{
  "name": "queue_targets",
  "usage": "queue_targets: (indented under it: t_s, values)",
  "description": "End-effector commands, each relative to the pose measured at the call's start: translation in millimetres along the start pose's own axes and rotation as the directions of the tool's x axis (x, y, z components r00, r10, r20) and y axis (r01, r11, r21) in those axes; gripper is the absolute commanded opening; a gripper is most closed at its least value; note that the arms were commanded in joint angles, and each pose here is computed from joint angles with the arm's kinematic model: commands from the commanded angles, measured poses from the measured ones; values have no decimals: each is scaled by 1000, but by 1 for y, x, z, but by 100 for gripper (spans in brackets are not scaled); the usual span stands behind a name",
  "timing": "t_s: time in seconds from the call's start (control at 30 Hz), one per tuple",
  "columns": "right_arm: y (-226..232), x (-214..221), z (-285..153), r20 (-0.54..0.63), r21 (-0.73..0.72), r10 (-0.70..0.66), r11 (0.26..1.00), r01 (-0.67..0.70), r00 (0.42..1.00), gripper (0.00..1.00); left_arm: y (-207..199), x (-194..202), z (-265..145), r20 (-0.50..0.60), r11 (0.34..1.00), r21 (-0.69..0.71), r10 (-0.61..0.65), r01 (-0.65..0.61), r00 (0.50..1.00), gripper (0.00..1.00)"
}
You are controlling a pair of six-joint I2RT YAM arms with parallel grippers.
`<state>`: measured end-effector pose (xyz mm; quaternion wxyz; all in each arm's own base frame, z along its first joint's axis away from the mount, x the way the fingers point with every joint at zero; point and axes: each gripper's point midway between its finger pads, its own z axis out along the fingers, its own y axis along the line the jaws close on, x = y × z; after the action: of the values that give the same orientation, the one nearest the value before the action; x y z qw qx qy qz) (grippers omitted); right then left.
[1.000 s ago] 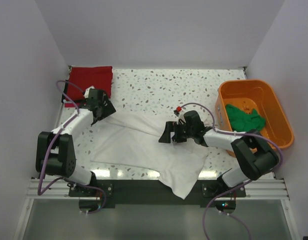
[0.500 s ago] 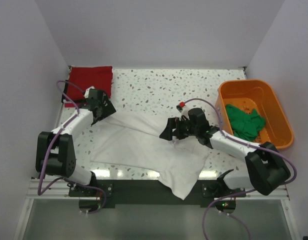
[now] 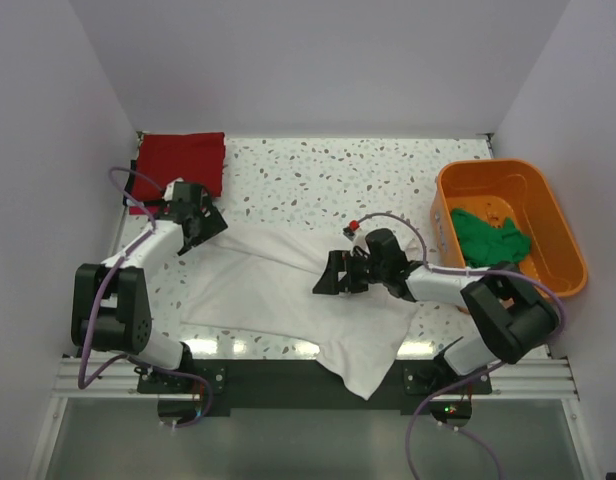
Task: Fold and stack the t-shirts
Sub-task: Fold the tshirt
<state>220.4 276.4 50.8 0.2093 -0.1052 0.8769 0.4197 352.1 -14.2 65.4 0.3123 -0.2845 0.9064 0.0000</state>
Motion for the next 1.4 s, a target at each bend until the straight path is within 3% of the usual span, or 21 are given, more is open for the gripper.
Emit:
queue_targets:
  t_s: [0.0,0.33,0.4,0.63,1.37]
  values:
    - [4,10,7,-15,-54,30,998,-31,999,99,-1,-7,-4,25,999,32,-2,1,1000,100]
    - [-5,10,13,-16,-23,27,999,-27,1000,98,-11,-5,1,6,996,85,-1,0,1000,98]
    - [2,3,10,-3,-31,5,999,-5,1000,99,-14,-5,2,-1,995,95,-3,3,1000,93]
    - [7,-9,-2,7,16,-48,999,47,999,99,-5,0,16,-22,999,30,-17,18,1000,58]
    - [-8,5,2,-25,59,-8,998,9,1000,99,-21,-13,40,-28,999,31,-18,19,999,36]
